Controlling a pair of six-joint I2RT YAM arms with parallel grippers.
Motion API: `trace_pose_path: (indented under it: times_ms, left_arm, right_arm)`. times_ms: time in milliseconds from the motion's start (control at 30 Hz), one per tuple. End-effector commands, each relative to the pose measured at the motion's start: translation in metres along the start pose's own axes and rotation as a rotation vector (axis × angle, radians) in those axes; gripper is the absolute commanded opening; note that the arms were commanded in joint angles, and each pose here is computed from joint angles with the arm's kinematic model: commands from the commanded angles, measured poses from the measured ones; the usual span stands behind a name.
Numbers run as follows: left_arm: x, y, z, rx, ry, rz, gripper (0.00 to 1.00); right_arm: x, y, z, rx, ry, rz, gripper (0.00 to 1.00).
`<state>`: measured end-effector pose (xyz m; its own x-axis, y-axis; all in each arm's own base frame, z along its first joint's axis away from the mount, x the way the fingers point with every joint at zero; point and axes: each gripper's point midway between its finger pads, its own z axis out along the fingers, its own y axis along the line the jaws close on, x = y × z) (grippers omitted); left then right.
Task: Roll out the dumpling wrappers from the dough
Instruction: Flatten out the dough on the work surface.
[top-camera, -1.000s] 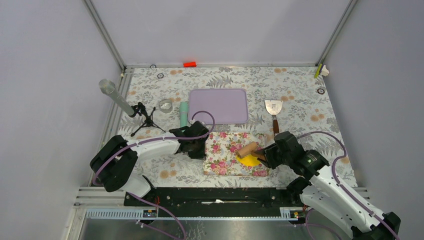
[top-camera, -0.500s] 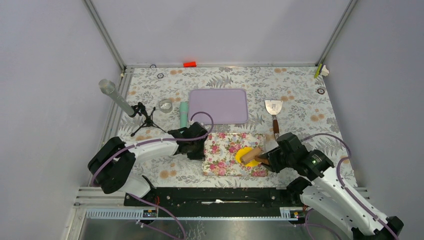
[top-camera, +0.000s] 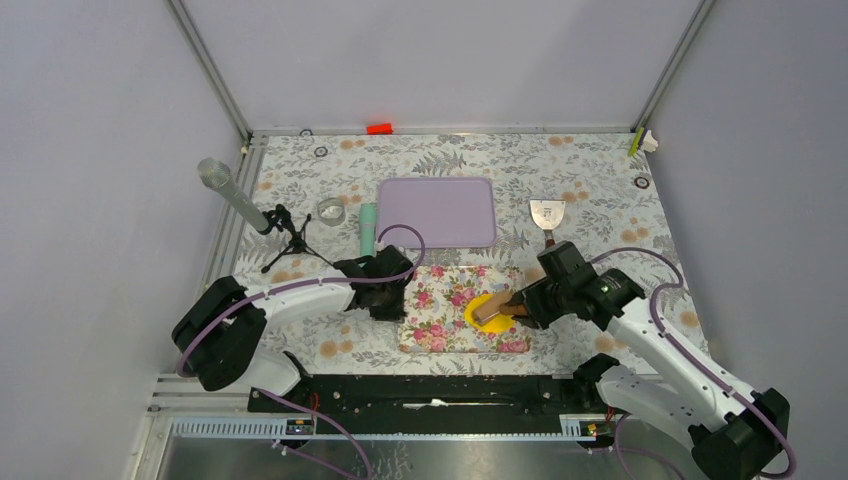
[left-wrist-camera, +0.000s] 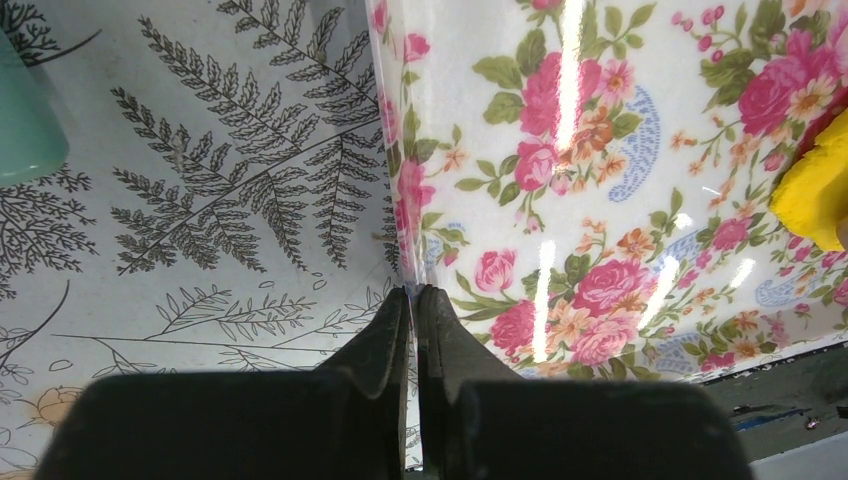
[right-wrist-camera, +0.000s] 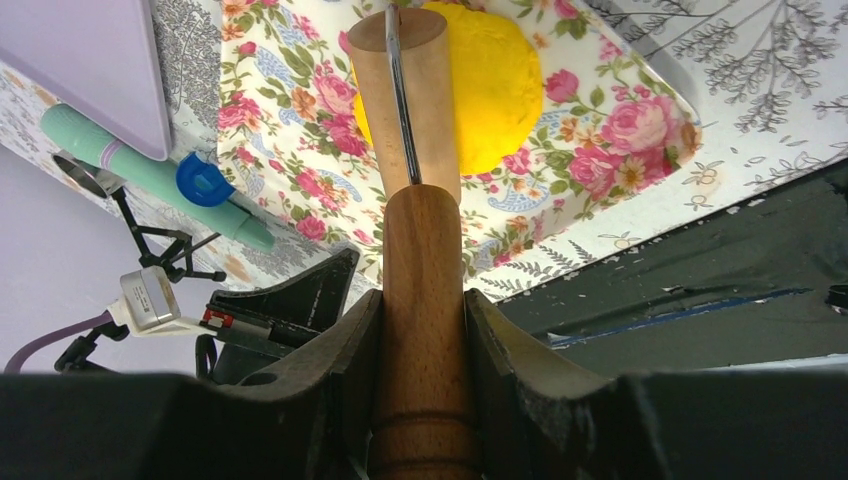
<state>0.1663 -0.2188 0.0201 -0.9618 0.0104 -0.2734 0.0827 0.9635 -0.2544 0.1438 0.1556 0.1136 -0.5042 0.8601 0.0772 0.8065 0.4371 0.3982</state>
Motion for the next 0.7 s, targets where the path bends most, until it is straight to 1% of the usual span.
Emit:
trace_pose_path:
  times_ms: [0,100,200,300,433,533,600,667]
  left_arm:
    - [0.013,0.027,-0.004,-0.102,0.036,0.083,0.0]
    - [0.012,0.026,-0.004,-0.098,0.031,0.085,0.0]
    - [0.012,0.026,-0.004,-0.097,0.03,0.084,0.0]
    - [0.012,0.026,-0.005,-0.095,0.027,0.085,0.0]
    - [0.011,0.026,-0.005,-0.095,0.022,0.074,0.0]
    - [0.011,0.024,-0.005,-0.093,0.024,0.067,0.0]
    - [0.011,0.024,-0.006,-0.094,0.026,0.058,0.0]
    - [0.01,0.022,-0.006,-0.086,0.028,0.053,0.0]
  right_arm:
    - [-0.016,-0.056,0.019,0.267,-0.063,-0.026,0.0]
    - [-0.025,-0.064,0.026,0.298,-0.107,-0.031,0.0]
    - [-0.026,-0.069,0.033,0.323,-0.11,-0.039,0.0]
    - [-0.029,-0.064,0.035,0.321,-0.121,-0.069,0.0]
    - [-0.042,-0.059,0.019,0.337,-0.195,-0.14,0.0]
    - [-0.05,-0.068,0.007,0.352,-0.232,-0.167,0.0]
    - [-0.052,-0.072,0.003,0.359,-0.237,-0.201,0.0]
    - [-0.05,-0.078,0.004,0.384,-0.215,-0.246,0.0]
